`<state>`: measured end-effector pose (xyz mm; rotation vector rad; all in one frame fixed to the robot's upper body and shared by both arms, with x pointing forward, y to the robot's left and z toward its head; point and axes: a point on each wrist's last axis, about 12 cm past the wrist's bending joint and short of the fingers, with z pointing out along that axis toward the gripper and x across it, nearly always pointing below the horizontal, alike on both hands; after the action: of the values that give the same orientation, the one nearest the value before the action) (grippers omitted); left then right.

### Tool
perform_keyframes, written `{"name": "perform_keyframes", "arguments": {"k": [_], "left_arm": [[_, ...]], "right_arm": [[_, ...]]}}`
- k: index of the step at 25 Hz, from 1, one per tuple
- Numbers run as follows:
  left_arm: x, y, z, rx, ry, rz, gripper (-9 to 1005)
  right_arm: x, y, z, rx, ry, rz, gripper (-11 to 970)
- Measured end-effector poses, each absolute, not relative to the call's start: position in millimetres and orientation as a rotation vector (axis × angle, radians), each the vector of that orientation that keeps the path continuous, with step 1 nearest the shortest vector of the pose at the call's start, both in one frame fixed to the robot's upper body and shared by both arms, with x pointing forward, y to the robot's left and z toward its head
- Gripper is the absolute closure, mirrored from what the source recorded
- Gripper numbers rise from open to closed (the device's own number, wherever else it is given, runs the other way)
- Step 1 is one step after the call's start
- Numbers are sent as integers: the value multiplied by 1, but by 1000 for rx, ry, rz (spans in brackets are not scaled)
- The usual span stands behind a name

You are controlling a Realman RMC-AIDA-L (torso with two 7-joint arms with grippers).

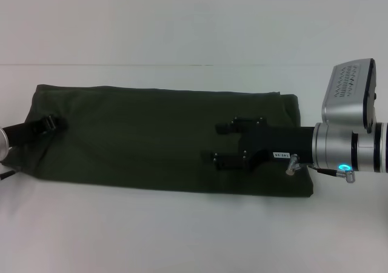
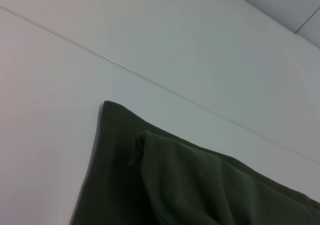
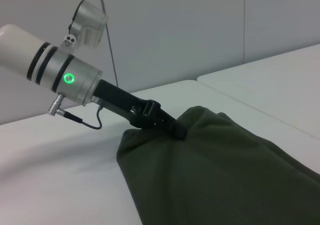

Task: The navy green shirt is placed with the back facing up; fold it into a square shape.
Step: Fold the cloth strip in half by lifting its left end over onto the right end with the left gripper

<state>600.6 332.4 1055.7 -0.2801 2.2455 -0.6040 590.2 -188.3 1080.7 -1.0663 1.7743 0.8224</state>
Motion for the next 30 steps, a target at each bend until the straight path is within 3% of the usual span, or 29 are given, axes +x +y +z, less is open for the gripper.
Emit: {"name": "perform_keyframes", "arguments": {"k": [12,30], "left_arm": [[605,332,1073,-247,2228,-664,880],[599,342,1059,-369,2210,-586,773]], "right_arm": [[589,-190,1079,-1060,1779,823,171],[589,-190,1079,-1059,1780,825,171]]}}
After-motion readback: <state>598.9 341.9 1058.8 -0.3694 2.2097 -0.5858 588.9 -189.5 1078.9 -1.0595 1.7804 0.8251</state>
